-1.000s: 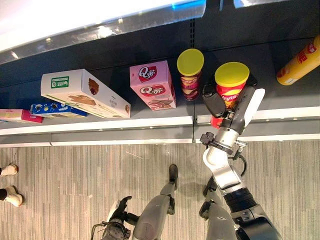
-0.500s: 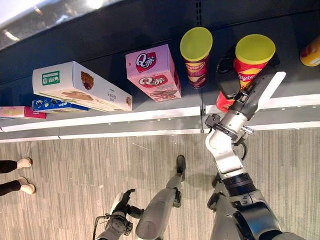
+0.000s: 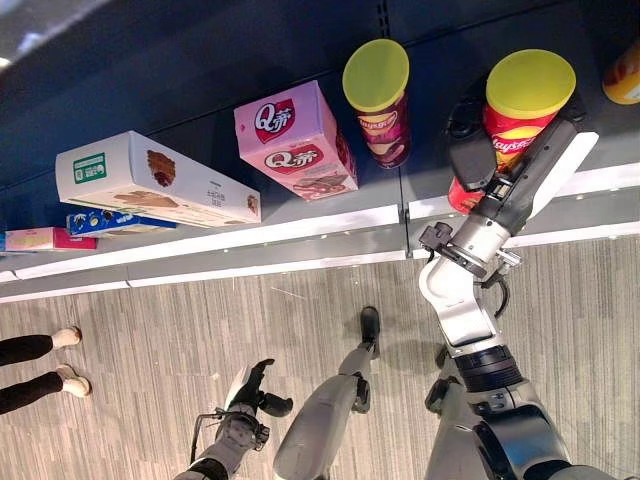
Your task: Put the goods on the table back onto the shelves and tidy them up.
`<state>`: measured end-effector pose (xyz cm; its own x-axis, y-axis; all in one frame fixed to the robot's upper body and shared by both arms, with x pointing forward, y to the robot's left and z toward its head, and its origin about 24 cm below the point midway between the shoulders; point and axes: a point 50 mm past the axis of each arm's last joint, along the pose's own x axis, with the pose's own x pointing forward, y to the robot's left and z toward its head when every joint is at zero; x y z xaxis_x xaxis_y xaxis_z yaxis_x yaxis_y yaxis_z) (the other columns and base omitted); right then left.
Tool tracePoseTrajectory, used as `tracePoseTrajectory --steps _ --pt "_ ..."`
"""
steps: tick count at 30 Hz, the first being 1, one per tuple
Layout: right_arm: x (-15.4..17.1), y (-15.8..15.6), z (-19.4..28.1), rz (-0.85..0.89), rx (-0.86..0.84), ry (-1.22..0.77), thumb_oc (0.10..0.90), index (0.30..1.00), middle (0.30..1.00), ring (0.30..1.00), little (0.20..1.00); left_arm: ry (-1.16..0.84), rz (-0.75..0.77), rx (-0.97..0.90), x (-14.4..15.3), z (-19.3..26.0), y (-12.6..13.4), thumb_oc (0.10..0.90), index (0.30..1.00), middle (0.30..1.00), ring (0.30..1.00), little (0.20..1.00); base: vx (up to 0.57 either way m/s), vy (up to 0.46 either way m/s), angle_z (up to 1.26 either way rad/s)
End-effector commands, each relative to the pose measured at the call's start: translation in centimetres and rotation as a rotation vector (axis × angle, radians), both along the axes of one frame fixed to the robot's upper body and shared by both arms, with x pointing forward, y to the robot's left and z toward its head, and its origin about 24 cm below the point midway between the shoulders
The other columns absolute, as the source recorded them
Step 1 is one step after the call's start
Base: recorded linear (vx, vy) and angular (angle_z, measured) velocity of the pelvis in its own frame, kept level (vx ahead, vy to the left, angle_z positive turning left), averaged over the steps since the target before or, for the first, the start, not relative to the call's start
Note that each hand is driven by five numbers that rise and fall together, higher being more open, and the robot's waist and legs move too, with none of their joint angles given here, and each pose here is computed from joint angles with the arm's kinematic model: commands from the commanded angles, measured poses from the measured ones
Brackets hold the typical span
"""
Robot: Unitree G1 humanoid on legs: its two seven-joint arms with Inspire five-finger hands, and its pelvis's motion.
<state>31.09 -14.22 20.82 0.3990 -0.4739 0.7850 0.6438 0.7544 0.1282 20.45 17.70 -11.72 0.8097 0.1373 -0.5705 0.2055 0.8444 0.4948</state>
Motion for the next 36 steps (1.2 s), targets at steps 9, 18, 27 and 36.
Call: tracePoseTrajectory --steps 9,18,27,36 --pt "-1.5 3.5 4.6 0.16 -0.007 -0.28 0.4 0.3 0.3 0.3 0.3 -0.029 0.028 0.206 -0.1 0.9 5.0 0.8 0.9 0.9 0.9 0.9 0.0 0.003 -0.01" --pt "-1.5 3.2 6.5 0.133 -0.016 -0.35 0.4 0.3 0.3 0.3 0.3 -0.09 0.009 0.213 1.5 1.9 4.8 0.8 0.9 0.9 0.9 0.9 0.0 0.0 0.0" --pt "-1.3 2.5 9.0 0.051 -0.046 -0.427 0.4 0.3 0.3 0.3 0.3 -0.154 0.023 0.228 3.0 3.1 5.2 0.8 0.9 0.9 0.9 0.9 0.01 0.011 -0.03" --pt "-0.9 1.8 9.8 -0.002 -0.051 -0.439 0.4 0.3 0.3 0.3 0.3 -0.236 0.012 0.27 4.7 4.6 5.5 0.8 0.9 0.9 0.9 0.9 0.02 -0.003 0.01"
